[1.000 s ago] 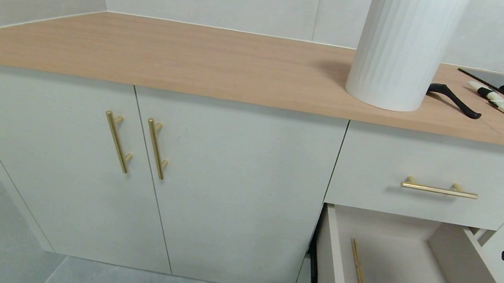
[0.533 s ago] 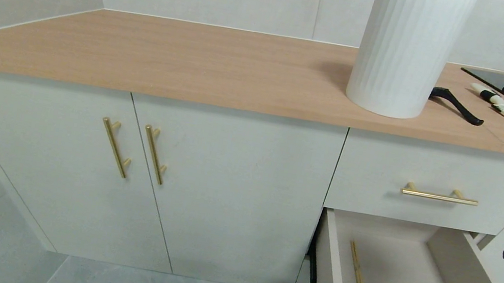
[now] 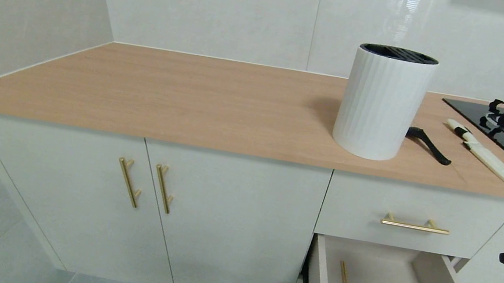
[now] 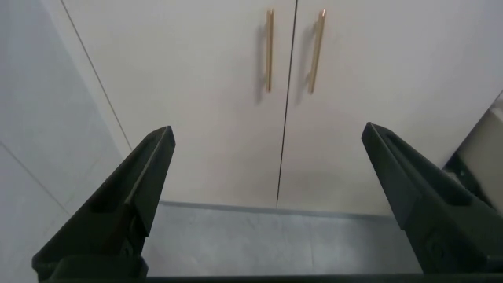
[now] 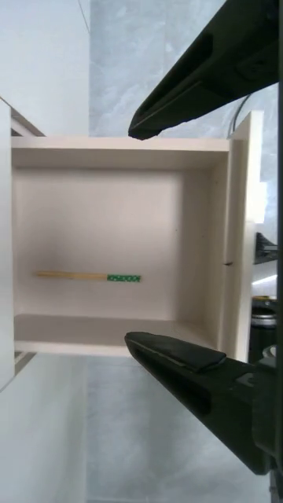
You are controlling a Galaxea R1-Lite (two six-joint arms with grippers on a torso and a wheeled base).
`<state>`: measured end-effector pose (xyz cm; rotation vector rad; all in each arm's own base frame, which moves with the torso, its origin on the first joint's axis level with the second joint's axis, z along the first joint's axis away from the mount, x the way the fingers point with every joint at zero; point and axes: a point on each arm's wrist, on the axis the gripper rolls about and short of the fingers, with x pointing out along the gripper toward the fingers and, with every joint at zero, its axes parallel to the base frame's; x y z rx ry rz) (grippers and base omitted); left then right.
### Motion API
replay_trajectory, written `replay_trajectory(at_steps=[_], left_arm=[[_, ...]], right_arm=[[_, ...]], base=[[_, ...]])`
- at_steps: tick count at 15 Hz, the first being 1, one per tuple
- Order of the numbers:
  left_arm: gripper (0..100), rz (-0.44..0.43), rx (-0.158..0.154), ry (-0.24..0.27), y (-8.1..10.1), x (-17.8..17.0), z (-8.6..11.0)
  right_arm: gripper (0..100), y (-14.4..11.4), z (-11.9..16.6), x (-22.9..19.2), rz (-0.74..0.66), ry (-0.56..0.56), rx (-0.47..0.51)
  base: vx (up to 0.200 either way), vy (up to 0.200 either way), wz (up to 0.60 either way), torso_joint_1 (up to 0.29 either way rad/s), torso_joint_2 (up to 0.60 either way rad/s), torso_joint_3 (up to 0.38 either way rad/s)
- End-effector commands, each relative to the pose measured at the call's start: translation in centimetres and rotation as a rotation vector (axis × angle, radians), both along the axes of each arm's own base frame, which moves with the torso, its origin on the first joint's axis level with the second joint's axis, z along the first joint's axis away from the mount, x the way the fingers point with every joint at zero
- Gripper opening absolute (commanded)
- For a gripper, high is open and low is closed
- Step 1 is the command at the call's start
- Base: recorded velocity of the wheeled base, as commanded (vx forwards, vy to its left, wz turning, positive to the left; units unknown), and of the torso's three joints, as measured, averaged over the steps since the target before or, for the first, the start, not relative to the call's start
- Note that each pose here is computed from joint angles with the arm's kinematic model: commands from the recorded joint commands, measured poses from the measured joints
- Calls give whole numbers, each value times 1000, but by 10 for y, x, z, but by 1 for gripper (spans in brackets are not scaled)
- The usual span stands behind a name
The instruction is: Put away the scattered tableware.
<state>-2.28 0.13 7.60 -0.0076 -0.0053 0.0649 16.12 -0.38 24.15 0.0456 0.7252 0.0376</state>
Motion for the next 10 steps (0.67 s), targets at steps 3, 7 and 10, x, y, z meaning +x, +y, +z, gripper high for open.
replay_trajectory(at_steps=[3, 7, 10], left_arm=[[100, 0, 0, 0, 0, 0, 0], [100, 1, 0, 0, 0, 0, 0], [100, 1, 0, 0, 0, 0, 0]], right_arm=[[100, 0, 1, 9, 53, -43, -34], [100, -3, -5, 85, 139, -116, -36], [100, -6, -23, 137, 247, -110, -52]], base=[[0, 0, 0, 190, -481, -295], [0, 0, 0, 201, -489, -290], [0, 0, 0, 93, -209, -116]])
